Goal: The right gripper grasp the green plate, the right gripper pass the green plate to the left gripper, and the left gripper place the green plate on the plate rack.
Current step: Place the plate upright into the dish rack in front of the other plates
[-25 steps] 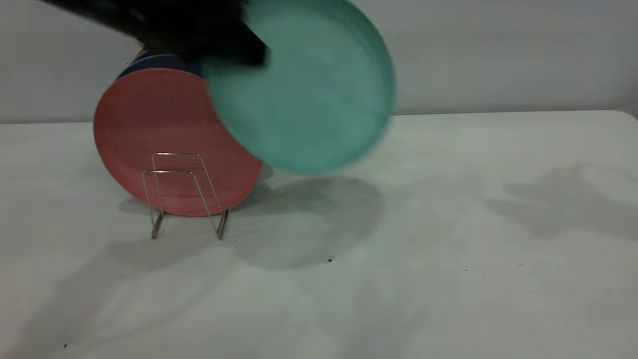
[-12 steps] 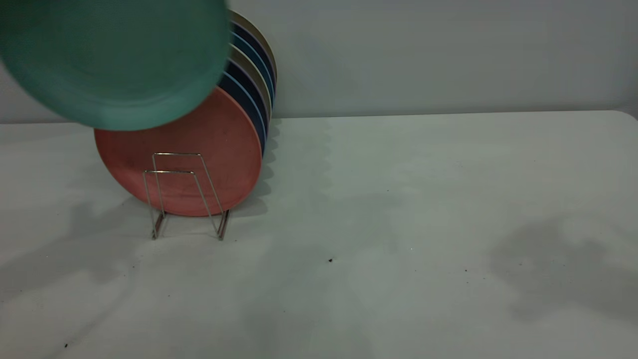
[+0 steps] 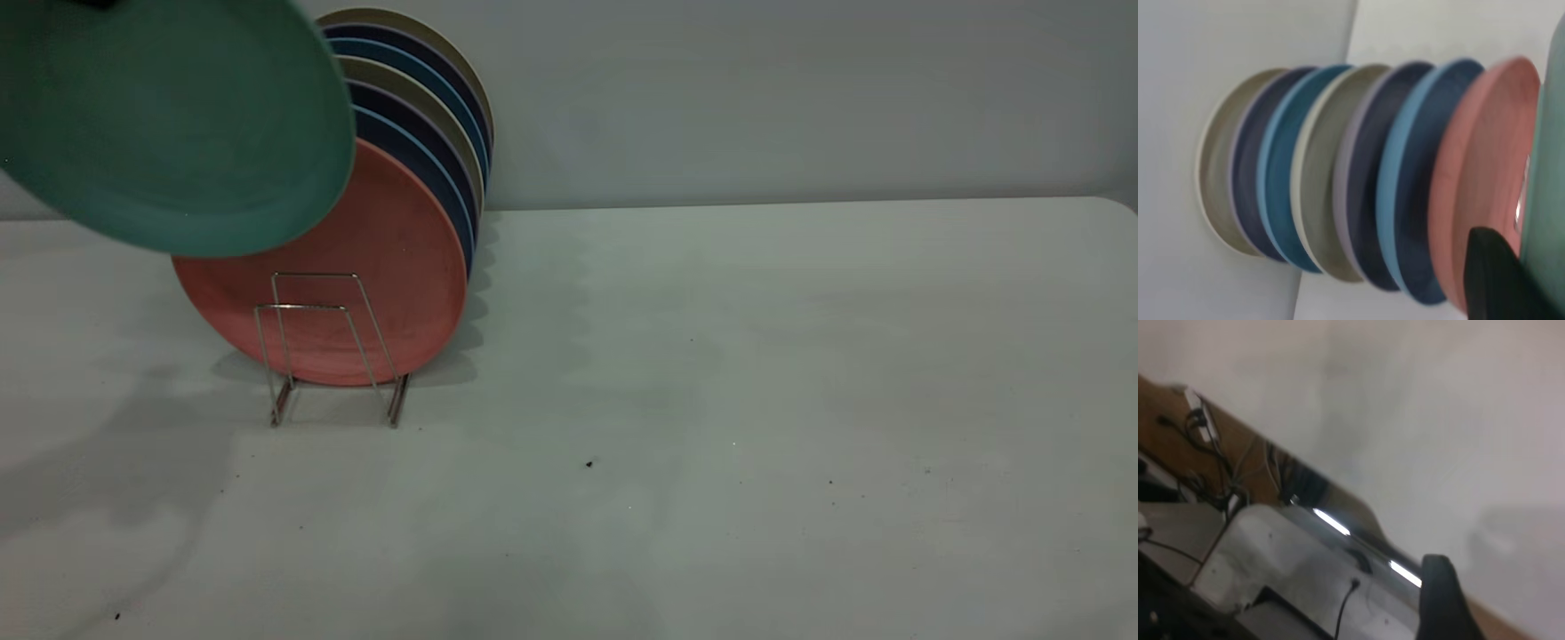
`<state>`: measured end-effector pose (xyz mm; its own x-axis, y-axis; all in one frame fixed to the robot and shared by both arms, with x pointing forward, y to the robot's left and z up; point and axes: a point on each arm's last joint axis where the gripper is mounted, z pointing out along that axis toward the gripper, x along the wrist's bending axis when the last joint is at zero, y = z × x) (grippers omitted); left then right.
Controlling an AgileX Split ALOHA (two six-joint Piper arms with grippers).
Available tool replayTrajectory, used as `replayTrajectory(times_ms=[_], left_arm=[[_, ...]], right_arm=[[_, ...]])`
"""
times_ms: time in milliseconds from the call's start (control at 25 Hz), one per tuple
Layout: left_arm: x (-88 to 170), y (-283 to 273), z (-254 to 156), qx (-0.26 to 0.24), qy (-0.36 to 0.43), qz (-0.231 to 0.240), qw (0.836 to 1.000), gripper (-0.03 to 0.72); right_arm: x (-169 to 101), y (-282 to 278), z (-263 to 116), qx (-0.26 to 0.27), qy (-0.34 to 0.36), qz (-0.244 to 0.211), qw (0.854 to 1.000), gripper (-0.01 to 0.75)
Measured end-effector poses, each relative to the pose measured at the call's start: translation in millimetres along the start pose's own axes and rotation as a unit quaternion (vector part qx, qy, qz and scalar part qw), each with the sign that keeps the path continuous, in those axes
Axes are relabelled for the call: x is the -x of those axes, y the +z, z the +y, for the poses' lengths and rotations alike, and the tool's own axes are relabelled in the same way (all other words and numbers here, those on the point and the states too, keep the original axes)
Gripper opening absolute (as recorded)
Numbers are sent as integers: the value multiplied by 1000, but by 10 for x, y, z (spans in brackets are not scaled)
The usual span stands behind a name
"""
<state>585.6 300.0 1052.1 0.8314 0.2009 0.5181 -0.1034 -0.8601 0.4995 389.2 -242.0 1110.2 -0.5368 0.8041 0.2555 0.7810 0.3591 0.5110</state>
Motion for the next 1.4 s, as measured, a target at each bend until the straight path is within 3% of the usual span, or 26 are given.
replayTrajectory(times_ms=[320, 640, 1000, 1400], left_arm=[[92, 183, 225, -48, 118, -30, 991, 122], [85, 263, 316, -51, 136, -15, 989, 122], [109, 415, 226, -54, 127, -31, 990, 122], [114, 551, 177, -44, 94, -30, 994, 122]], right_arm=[[-196, 4, -947, 47, 35, -64, 996, 460], [-309, -98, -1447, 129, 27, -128, 983, 460], [-308, -122, -1631, 165, 42, -165, 971, 460], [-304, -120, -1633, 166, 46, -166, 971, 460]])
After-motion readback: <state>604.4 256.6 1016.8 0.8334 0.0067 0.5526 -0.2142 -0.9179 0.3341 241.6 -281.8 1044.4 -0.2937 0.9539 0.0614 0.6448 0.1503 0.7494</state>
